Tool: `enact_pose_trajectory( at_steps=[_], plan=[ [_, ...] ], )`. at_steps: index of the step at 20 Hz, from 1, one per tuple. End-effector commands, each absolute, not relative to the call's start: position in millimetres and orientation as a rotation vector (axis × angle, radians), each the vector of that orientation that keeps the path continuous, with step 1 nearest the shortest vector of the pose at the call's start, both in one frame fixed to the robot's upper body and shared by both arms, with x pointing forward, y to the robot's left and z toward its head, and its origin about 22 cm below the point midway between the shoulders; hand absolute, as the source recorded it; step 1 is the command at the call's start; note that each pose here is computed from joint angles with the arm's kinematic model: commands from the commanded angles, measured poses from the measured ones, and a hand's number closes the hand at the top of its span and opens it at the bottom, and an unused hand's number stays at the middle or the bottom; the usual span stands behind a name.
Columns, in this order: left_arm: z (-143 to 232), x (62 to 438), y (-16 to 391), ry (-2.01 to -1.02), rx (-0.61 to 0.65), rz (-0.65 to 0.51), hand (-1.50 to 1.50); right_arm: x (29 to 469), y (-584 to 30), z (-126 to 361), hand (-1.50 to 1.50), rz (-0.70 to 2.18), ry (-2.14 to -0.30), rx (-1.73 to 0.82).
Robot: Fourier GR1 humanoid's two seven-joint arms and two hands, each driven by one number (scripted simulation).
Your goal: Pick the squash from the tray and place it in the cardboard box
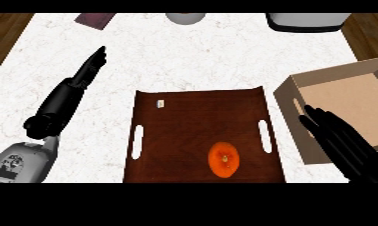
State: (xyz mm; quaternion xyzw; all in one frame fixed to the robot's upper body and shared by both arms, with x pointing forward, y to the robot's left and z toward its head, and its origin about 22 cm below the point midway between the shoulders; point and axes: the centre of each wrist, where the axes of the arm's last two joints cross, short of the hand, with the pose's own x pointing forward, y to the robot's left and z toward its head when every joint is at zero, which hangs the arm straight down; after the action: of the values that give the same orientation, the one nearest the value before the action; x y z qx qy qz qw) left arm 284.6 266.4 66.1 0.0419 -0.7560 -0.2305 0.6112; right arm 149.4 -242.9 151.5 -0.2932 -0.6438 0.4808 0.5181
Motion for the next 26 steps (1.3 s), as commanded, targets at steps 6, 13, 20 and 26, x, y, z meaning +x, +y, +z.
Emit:
enact_pose_trajectory(
  at_steps=[6, 13, 20, 26],
  plan=[
    [60.6, 286.9, 249.2, -1.742, 0.054, -0.556, 0.0, 138.9, -191.0, 166.1, -1.5, 1.395, -1.223, -0.814],
    [73.9, 297.7, 259.7, -1.744, 0.091, -0.554, 0.0, 143.1, -123.9, 150.1, -1.5, 1.433, -1.087, -0.796],
    [60.5, 283.8, 261.0, -1.736, 0.088, -0.546, 0.0, 156.5, -79.2, 128.7, -1.5, 1.434, -1.001, -0.771],
    [73.0, 293.7, 268.1, -1.747, 0.078, -0.532, 0.0, 172.6, -62.0, 107.1, -1.5, 1.421, -0.978, -0.863]
  ],
)
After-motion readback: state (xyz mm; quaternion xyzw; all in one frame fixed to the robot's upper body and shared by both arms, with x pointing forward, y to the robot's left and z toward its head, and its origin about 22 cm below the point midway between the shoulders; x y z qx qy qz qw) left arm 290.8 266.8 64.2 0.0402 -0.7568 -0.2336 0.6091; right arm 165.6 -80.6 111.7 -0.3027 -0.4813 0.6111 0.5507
